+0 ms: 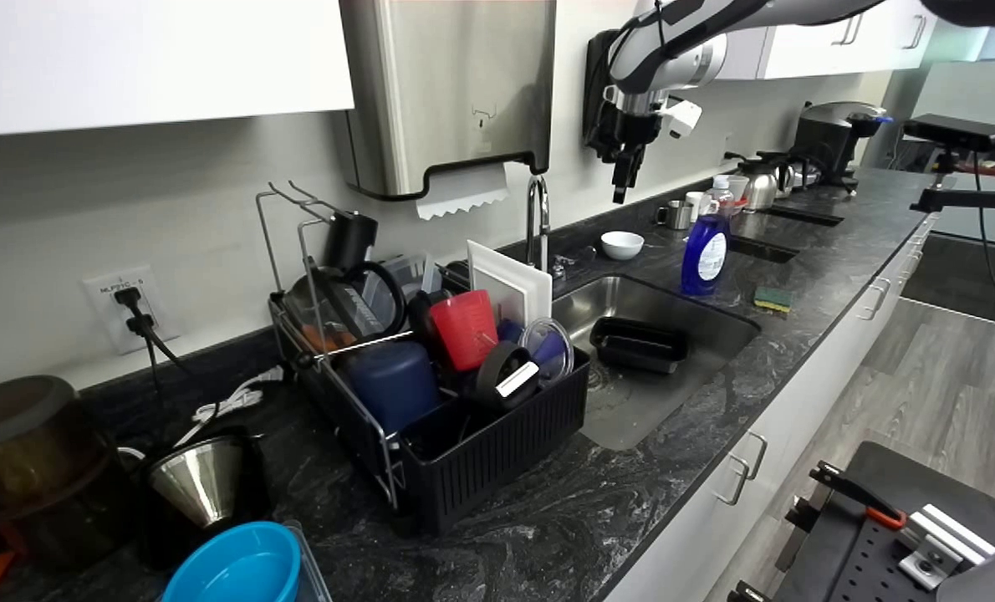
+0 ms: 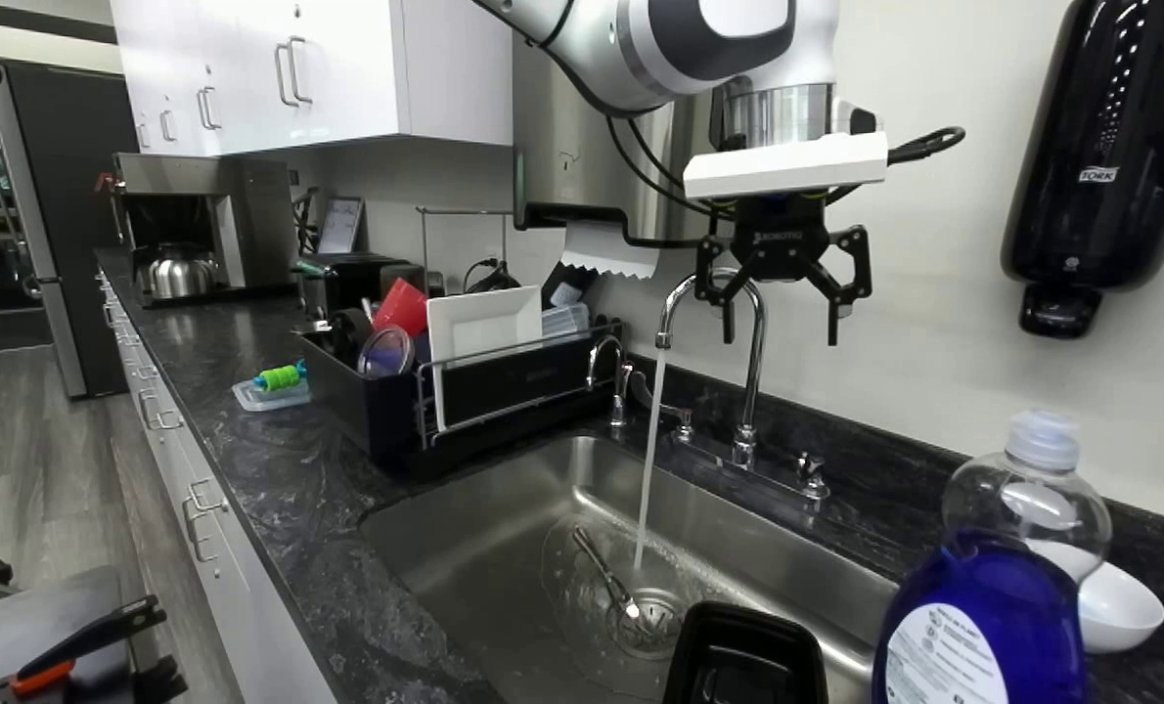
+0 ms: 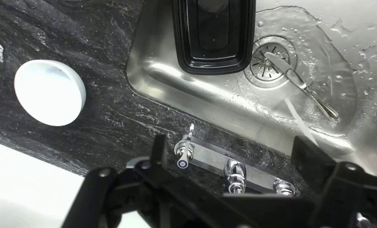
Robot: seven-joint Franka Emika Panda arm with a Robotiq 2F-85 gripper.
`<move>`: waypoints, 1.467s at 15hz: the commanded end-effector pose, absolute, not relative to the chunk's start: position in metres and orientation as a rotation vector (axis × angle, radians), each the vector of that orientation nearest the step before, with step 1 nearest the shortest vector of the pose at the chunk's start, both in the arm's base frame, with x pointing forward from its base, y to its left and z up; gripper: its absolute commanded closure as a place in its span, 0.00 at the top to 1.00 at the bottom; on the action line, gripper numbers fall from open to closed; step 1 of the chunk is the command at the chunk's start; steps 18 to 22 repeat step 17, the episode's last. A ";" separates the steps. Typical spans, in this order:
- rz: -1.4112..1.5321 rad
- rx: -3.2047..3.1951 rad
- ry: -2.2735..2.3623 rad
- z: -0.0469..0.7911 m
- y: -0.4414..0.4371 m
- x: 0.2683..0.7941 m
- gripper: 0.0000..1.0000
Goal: Open the right tap
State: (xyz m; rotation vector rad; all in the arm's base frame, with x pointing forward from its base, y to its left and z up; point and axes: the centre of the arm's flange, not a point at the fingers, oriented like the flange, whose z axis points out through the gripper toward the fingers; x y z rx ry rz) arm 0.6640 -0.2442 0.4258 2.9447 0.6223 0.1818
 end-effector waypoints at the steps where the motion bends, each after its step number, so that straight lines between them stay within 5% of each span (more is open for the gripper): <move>1: 0.159 2.927 0.603 0.439 -0.233 0.633 1.00; 12: 0.140 2.955 0.532 0.463 -0.222 0.587 1.00; 22: 0.157 2.955 0.555 0.462 -0.228 0.602 1.00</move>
